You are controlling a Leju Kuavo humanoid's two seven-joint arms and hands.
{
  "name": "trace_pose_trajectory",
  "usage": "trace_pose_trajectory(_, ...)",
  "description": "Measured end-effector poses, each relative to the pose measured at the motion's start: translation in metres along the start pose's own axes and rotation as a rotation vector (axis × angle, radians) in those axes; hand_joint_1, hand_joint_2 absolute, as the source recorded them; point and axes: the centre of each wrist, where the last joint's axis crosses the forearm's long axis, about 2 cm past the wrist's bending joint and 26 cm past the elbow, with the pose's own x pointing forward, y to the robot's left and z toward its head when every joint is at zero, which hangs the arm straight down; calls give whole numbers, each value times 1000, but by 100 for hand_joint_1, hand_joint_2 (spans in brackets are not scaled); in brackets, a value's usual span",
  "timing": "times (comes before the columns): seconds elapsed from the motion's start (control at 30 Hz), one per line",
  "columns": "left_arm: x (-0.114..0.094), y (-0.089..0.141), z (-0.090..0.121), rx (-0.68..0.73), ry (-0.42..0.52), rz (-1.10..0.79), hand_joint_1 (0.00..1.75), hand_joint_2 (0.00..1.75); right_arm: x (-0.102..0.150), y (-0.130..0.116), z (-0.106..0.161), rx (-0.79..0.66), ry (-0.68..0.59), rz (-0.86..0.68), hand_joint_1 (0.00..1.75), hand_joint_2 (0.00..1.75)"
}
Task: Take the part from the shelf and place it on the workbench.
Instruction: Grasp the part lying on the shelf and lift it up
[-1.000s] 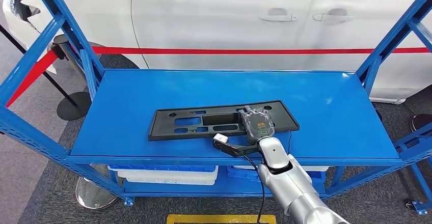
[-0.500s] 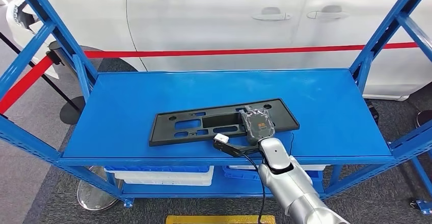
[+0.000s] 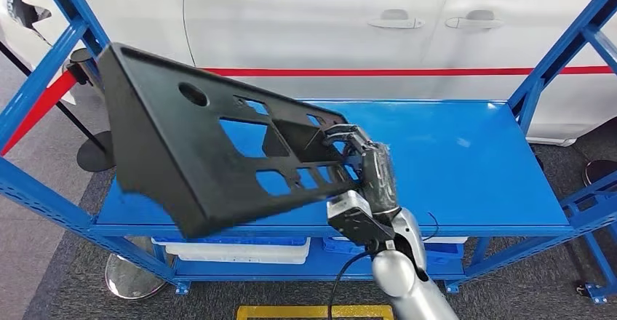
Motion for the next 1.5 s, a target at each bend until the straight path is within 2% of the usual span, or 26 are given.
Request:
trace_pose_trajectory(0.13,0,-4,1,10,11,20,0,0,20,-25,-2,-88,-99,-53,175,175)
trace_pose_trajectory(0.27,1,-7,1,17,15,30,0,0,31,-42,4,-147,-140,-160,175,175)
trace_pose_trajectory(0.43,3,-10,0,35,19,49,0,0,35,-55,31,-182,-62,-374,175,175)
trace_pose_trajectory(0.5,2,-9,1,45,23,63,0,0,32,-57,44,-187,-18,-415,175,175)
trace_pose_trajectory(0.67,3,-10,0,71,32,89,0,0,30,-56,89,-141,53,-411,175,175)
trace_pose_trajectory(0.83,0,-14,3,86,60,124,0,0,41,-48,142,-108,102,-409,175,175)
trace_pose_trajectory(0.97,-1,-15,4,88,78,144,0,0,47,-47,169,-118,145,-439,175,175)
trace_pose_trajectory(1.17,-2,-15,5,92,89,164,0,0,49,-49,184,-142,198,-437,175,175)
trace_pose_trajectory(1.5,-6,-12,6,91,135,151,0,0,54,-45,193,-132,186,-410,175,175)
